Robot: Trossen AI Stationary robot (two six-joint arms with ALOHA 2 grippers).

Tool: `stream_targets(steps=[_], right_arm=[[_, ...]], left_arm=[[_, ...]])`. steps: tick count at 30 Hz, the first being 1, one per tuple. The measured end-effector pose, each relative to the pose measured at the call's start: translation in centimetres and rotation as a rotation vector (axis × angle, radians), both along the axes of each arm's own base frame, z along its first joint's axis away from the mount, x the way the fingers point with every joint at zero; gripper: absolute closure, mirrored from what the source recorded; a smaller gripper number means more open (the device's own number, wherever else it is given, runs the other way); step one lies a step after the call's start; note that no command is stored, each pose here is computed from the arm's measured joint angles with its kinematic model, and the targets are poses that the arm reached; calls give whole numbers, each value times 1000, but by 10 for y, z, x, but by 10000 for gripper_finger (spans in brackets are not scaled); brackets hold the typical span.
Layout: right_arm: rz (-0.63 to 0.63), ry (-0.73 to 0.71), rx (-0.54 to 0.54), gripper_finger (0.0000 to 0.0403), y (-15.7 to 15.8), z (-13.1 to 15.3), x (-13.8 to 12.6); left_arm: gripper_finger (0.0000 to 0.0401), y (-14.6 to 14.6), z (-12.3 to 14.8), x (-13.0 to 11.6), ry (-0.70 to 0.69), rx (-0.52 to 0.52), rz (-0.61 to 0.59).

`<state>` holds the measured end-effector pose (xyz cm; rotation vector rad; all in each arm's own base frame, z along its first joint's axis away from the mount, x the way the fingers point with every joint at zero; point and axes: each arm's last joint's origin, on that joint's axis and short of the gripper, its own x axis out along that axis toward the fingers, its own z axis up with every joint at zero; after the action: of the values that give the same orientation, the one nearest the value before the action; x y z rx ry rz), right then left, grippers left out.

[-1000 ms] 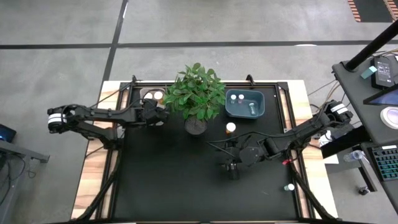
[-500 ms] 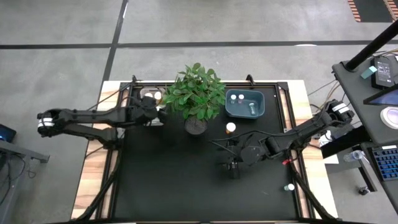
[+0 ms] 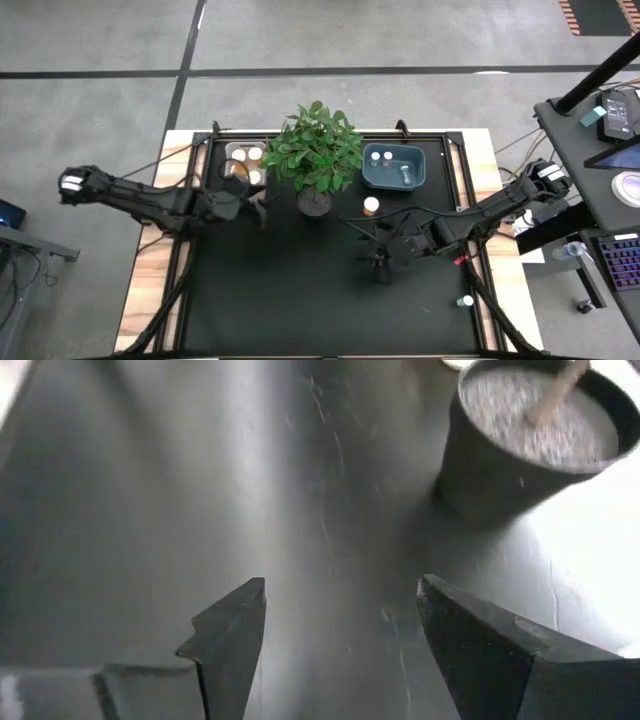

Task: Pick and place medicine bottles into bin by pill shape (circle, oval)
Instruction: Put the big orange pill bottle into the white bin

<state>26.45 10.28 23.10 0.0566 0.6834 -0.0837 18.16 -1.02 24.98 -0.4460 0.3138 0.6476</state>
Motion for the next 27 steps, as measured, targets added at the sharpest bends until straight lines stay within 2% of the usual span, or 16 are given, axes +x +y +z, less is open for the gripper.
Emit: stream_targets(steps=[9,16,27], right_arm=[[-79,123,25,159,-5,-9,-9],[-170,196,44,159,-16,-14,-12],[-459,231,142,161,-61,-7,-4]], left_arm=[[155,-28,0,8,-50,-11,-137],[155,-37,0,6,-58,-8,-187],[155,-36,-1,5,21,158,-207]])
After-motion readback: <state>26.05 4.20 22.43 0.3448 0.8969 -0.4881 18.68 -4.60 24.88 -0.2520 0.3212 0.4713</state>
